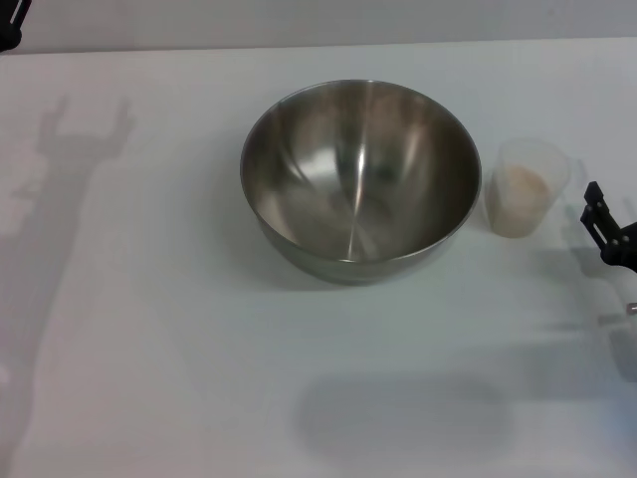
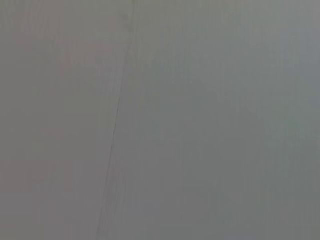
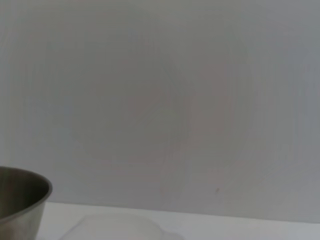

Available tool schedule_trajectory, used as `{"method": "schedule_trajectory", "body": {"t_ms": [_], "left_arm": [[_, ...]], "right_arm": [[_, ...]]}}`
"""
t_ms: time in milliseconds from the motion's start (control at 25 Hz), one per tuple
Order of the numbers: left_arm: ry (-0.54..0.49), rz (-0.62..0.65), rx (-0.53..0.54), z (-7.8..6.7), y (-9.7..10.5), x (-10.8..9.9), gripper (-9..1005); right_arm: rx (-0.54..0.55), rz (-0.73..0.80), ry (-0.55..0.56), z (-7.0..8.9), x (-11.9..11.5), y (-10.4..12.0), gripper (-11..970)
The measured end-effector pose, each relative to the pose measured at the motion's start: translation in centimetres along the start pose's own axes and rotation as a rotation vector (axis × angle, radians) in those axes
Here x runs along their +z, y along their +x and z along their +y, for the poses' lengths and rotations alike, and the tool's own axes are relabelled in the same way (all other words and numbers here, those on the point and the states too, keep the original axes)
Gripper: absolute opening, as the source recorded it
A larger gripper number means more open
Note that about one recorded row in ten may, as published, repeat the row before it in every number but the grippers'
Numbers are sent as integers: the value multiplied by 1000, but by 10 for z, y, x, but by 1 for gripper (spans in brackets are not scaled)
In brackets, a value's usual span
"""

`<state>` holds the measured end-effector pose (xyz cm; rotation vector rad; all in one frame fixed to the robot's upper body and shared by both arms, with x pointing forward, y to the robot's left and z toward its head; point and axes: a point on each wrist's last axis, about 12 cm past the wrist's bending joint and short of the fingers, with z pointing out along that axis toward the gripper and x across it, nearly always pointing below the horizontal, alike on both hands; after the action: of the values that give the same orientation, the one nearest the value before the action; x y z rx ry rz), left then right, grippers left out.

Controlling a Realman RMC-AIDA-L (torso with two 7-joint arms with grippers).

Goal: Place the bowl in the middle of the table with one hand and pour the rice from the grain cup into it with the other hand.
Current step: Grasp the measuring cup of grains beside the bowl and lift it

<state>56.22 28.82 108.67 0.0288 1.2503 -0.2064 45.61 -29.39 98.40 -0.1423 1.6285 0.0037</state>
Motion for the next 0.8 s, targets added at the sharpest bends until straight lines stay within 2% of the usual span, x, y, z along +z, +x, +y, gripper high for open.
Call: {"method": "schedule_trajectory", "body": {"t_ms": [800], "left_arm": [[-2, -13, -1, 1, -2, 0, 860]], "right_arm": [[-17, 28, -31, 4, 16, -2, 740]]}}
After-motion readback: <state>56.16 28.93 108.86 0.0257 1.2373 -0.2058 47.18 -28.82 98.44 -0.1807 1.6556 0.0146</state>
